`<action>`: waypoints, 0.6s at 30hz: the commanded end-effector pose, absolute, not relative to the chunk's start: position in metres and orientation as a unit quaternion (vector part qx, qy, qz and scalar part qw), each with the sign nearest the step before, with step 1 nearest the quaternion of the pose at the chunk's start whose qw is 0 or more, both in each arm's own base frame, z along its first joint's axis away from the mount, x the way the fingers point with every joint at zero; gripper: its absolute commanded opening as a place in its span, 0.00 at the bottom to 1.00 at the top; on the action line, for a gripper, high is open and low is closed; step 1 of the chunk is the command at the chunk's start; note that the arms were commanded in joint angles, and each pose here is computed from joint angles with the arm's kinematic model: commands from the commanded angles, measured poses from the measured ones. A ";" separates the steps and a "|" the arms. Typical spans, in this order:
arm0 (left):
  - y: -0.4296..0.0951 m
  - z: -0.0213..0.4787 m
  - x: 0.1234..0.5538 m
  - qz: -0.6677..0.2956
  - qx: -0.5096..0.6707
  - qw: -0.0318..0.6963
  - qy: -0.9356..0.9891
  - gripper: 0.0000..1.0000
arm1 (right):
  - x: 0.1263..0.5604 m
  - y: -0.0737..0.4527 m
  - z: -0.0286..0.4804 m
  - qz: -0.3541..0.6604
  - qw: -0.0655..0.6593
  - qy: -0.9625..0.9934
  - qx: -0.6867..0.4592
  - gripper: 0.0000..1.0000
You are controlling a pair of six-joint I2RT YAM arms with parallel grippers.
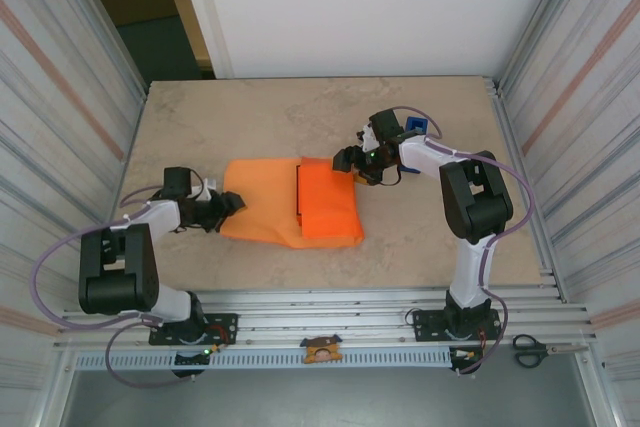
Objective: Wrap the gift box in paper
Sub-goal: Second fold the wrapping paper around the gift box.
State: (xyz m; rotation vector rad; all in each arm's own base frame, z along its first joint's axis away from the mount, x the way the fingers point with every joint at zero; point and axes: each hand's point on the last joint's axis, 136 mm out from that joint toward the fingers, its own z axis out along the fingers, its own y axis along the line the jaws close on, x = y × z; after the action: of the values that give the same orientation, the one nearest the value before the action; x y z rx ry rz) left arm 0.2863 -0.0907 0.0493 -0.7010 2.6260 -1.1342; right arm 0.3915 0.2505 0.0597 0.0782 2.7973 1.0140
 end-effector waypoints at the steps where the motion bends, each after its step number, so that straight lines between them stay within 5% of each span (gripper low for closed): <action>1: -0.092 0.052 0.284 -0.391 -0.230 0.089 0.887 0.42 | 0.351 0.214 0.003 0.230 0.003 0.971 0.061 0.73; 13: -0.085 0.055 0.281 -0.363 -0.230 0.093 0.898 0.31 | 0.349 0.214 0.002 0.230 0.003 0.971 0.064 0.73; 18: -0.089 0.060 0.284 -0.377 -0.214 0.097 0.896 0.16 | 0.349 0.214 0.002 0.230 0.003 0.971 0.063 0.73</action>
State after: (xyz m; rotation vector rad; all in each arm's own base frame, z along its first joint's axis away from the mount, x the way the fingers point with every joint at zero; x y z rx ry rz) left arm 0.2799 -0.0881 0.0489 -0.6881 2.6707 -1.0950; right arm 0.3914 0.2506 0.0596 0.0777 2.7974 1.0141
